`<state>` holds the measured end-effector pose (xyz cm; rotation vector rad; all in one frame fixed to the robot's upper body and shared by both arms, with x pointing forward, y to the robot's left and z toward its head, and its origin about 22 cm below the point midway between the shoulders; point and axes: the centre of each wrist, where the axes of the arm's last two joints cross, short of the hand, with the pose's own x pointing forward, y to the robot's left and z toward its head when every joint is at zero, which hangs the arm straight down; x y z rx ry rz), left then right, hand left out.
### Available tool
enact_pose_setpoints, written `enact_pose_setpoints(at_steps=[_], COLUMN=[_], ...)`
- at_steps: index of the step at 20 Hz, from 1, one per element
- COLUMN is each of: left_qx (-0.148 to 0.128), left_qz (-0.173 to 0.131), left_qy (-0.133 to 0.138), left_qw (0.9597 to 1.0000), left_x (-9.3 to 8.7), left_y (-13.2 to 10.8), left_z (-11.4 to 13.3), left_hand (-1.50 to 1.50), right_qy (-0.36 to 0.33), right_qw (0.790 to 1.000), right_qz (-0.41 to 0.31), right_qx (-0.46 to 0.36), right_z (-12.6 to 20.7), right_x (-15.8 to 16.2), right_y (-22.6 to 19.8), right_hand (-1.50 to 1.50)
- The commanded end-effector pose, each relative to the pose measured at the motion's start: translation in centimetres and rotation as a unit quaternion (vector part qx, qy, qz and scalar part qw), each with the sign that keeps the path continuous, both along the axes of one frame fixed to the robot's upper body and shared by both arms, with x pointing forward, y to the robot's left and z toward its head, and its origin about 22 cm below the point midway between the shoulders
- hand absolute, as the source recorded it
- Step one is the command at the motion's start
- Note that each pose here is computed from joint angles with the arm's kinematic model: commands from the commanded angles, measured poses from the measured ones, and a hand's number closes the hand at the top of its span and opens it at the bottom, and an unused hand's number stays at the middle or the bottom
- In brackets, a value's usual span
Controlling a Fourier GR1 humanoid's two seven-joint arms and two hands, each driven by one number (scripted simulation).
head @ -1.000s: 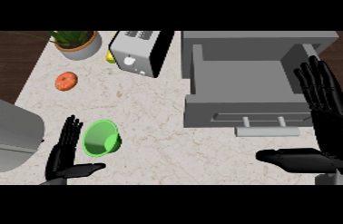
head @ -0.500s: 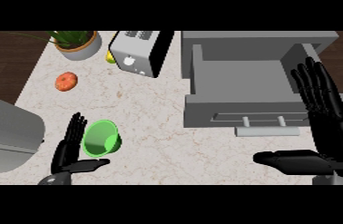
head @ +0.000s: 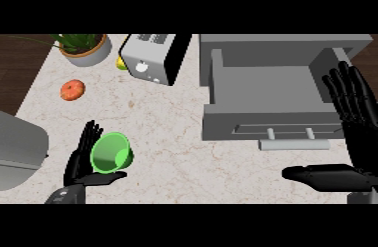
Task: Pick up the cup, place it into the drawer and close the drawer
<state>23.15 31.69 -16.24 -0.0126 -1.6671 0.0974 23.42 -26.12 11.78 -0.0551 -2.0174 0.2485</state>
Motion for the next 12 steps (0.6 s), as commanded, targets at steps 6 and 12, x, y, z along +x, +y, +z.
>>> enact_pose_setpoints(at_steps=[6, 12], left_qx=[-0.09, -0.135], left_qz=[-0.065, -0.108], left_qy=[-0.062, -0.068], left_qw=[0.9919, 0.9827], left_x=[1.3, 1.9], left_y=[-1.5, -1.9], left_z=[0.3, 0.7], left_hand=[-1.5, 1.5], right_qy=[0.012, 0.005], right_qw=[1.0, 1.0], right_qz=[0.0, 0.008], right_qx=[0.005, 0.001], right_z=[0.1, -0.2], right_x=[-0.3, 0.2], right_y=[0.3, 0.2], right_hand=[-1.5, -1.5])
